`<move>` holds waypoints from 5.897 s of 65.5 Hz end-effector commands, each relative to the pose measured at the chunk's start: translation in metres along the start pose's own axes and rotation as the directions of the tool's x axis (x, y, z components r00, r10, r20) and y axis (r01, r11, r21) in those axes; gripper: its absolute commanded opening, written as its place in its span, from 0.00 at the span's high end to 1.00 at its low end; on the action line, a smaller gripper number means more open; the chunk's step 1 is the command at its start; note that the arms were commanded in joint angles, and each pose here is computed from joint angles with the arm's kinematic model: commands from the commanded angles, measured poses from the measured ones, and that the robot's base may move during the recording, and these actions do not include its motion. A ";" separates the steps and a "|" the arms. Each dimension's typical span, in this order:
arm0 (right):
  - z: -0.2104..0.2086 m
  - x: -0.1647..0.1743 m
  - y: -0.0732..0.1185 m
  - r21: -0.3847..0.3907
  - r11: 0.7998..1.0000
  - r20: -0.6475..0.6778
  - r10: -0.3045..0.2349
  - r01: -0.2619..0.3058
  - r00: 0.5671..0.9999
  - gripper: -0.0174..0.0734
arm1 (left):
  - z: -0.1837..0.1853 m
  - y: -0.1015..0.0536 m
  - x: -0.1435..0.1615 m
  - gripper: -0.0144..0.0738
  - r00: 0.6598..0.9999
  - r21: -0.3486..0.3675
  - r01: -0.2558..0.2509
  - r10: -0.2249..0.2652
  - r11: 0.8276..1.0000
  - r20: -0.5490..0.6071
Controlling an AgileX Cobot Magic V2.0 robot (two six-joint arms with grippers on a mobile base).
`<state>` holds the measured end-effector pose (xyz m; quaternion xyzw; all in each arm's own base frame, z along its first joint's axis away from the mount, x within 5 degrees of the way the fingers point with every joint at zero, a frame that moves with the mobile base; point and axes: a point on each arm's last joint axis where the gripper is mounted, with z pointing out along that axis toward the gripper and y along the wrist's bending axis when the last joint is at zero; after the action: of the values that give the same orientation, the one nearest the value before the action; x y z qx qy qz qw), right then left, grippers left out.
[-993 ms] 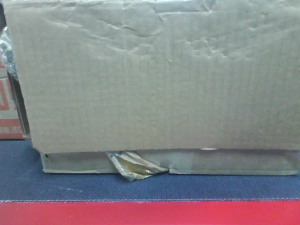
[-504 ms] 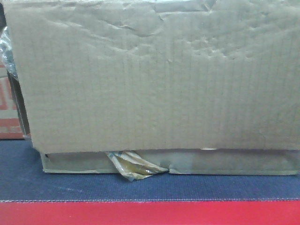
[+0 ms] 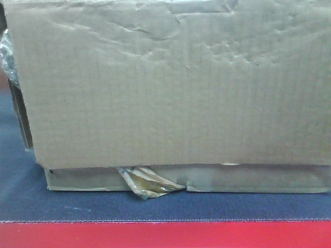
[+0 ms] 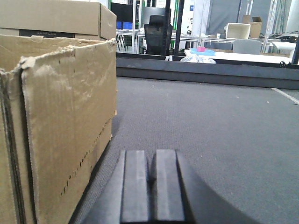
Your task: Stack two boxes on right shelf middle
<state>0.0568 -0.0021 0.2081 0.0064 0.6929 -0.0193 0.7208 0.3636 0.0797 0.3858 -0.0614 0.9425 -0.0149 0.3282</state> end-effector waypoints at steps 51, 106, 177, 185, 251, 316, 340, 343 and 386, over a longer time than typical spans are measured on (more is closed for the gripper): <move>0.000 -0.003 0.000 0.004 1.000 0.026 0.002 -0.002 1.000 0.99 | -0.123 -0.205 -0.021 0.96 0.961 0.206 -0.056 -0.003 0.977 0.277; 0.000 -0.003 0.000 0.004 1.000 0.026 0.002 -0.002 1.000 0.99 | -0.005 -0.264 0.066 0.91 0.997 0.126 -0.060 0.066 0.990 -0.042; 0.000 -0.003 0.000 0.004 1.000 0.026 0.002 -0.002 1.000 0.99 | -0.031 -0.219 0.035 0.49 0.997 0.044 -0.059 0.061 0.997 -0.038; 0.000 -0.003 0.000 0.004 1.000 0.026 0.002 -0.002 1.000 0.99 | -0.016 -0.220 0.049 0.49 0.989 0.064 -0.069 0.076 0.996 -0.125; 0.000 -0.003 0.000 0.004 1.000 0.026 0.002 -0.002 1.000 0.99 | 0.017 -0.216 0.084 0.49 0.954 0.033 -0.086 0.092 0.996 -0.285; 0.077 -0.154 -0.005 0.025 1.000 -0.489 0.018 -0.007 0.872 0.99 | 0.017 -0.215 0.083 0.49 0.956 0.019 -0.097 0.099 0.995 -0.277; 0.146 -0.146 -0.006 0.029 1.000 -0.760 0.021 0.001 0.650 0.99 | 0.017 -0.215 0.083 0.49 0.956 0.019 -0.097 0.099 0.995 -0.277; 0.152 -0.143 -0.006 0.028 1.000 -0.762 0.021 0.001 0.647 0.99 | 0.017 -0.215 0.083 0.49 0.956 0.019 -0.097 0.099 0.995 -0.277; 0.191 -0.200 0.005 0.165 0.984 -0.809 0.173 -0.067 0.562 0.98 | 0.017 -0.215 0.083 0.49 0.956 0.020 -0.096 0.098 0.995 -0.278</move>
<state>0.2401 -0.0046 0.4038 0.0844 0.9418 0.0104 0.3253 0.3336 -0.1451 0.3336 -0.0113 0.9819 -0.0094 0.1891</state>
